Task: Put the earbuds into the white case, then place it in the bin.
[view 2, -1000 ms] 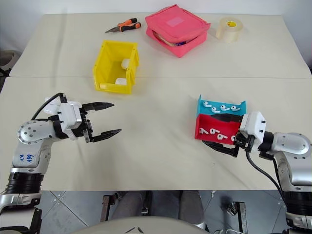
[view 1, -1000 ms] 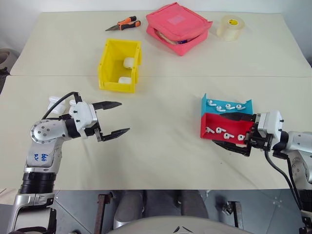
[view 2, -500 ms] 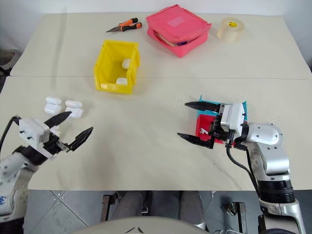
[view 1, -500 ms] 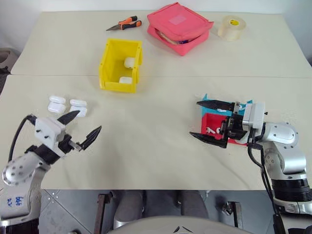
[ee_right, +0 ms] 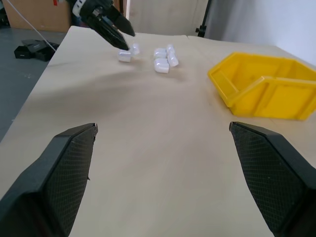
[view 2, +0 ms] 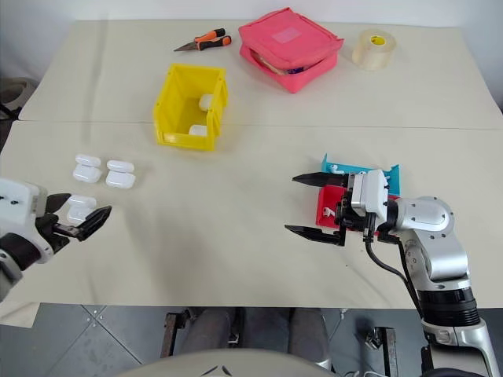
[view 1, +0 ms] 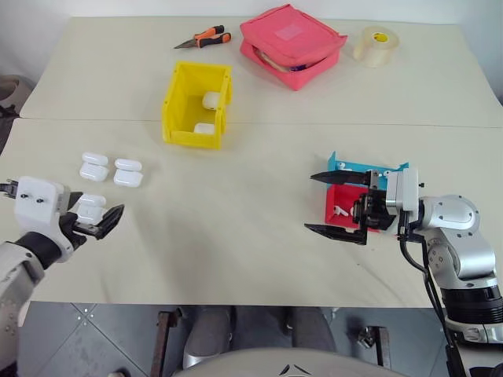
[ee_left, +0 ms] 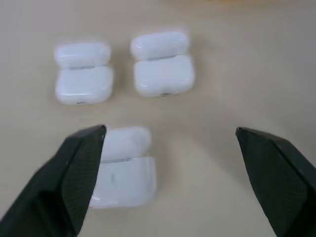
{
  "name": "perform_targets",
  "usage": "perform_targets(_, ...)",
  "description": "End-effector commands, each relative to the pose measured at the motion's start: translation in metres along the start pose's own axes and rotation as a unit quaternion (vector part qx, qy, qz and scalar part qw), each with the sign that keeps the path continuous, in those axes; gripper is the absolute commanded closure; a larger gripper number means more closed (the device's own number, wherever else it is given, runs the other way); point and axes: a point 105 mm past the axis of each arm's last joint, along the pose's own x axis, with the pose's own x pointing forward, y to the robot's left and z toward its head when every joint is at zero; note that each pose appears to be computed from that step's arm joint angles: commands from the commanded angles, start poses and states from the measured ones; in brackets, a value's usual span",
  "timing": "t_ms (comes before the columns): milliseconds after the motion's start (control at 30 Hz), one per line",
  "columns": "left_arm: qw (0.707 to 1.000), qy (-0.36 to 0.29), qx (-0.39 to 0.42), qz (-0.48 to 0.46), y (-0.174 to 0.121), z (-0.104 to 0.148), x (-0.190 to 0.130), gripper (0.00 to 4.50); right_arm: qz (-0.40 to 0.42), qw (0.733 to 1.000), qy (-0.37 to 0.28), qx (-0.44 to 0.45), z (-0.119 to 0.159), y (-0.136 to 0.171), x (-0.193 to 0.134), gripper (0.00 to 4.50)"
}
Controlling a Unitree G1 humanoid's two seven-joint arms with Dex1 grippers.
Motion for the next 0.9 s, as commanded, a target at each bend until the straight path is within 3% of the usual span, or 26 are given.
perform_targets(33, 0.998, 0.058, -0.014, 0.027, 0.018, 0.002, -0.013, 0.02, -0.004, 1.0, -0.006, -0.012, 0.007, -0.004, -0.003, 0.0)
perform_targets(233, 0.991, 0.127, -0.032, 0.026, 0.035, -0.007, -0.002, 0.02, -0.006, 1.0, -0.006, -0.012, 0.006, -0.001, 0.0, 0.0)
perform_targets(567, 0.987, 0.157, -0.042, 0.006, 0.029, -0.014, 0.022, 0.02, -0.016, 1.0, -0.008, -0.015, 0.007, 0.003, 0.001, 0.0)
perform_targets(900, 0.981, 0.185, -0.06, 0.007, 0.027, -0.027, 0.024, 0.02, -0.03, 0.999, -0.005, -0.015, 0.007, 0.005, 0.0, 0.0)
